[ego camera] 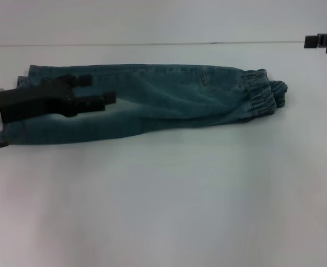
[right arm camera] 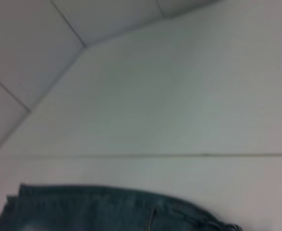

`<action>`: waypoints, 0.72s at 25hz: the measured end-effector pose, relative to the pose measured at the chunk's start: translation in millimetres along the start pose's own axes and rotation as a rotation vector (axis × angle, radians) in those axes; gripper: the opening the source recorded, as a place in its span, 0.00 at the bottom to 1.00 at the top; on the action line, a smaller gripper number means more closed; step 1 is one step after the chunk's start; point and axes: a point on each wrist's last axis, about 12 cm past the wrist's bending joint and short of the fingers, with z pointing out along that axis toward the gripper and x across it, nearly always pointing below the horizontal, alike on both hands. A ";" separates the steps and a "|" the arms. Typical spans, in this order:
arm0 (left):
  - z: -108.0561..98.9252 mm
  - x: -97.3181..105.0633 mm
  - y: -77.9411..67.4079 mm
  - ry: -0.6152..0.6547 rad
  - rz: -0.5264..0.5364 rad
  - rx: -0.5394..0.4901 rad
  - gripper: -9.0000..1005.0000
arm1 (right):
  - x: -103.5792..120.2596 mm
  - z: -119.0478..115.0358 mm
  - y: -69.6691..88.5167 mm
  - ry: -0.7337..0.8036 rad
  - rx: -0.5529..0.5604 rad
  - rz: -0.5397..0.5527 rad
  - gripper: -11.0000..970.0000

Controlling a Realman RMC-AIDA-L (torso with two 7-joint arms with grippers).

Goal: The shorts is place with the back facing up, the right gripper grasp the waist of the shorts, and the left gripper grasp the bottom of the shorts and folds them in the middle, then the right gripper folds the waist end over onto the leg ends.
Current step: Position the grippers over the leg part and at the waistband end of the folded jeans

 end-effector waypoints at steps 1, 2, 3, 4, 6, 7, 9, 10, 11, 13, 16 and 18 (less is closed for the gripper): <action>0.5 -0.5 -2.7 0.001 0.006 0.024 0.94 | -6.5 -0.8 3.3 0.040 0.018 -0.017 0.97; 0.8 -1.0 -3.8 0.002 0.010 0.034 0.94 | -12.0 -0.3 6.9 0.076 0.040 -0.033 0.97; 1.2 -1.2 -4.1 0.003 0.011 0.037 0.94 | -16.2 0.9 10.1 0.104 0.059 -0.043 0.96; 2.2 -0.9 -4.6 0.006 0.012 0.041 0.94 | -19.3 3.9 14.8 0.139 0.070 -0.053 0.96; 3.5 0.2 -5.1 0.009 0.012 0.043 0.94 | -22.0 15.2 23.9 0.206 0.090 -0.073 0.95; 4.0 0.7 -5.5 0.009 0.012 0.044 0.94 | -22.2 21.5 27.8 0.236 0.100 -0.085 0.95; 6.1 1.8 -7.0 0.009 0.015 0.050 0.94 | -22.4 35.2 34.4 0.284 0.139 -0.116 0.94; 6.6 1.9 -7.1 0.009 0.017 0.050 0.94 | -22.6 40.5 36.4 0.291 0.157 -0.126 0.94; 7.2 2.1 -7.2 0.009 0.016 0.048 0.94 | -22.4 46.7 38.7 0.299 0.177 -0.139 0.93; 8.3 2.8 -6.4 0.008 0.014 0.038 0.94 | -20.8 55.6 41.0 0.306 0.204 -0.155 0.93; 9.0 4.3 -5.2 0.007 0.009 0.021 0.94 | -17.3 69.3 44.2 0.315 0.218 -0.166 0.92; 9.6 5.5 -5.6 0.007 0.006 0.021 0.94 | -13.3 78.4 45.4 0.330 0.221 -0.170 0.91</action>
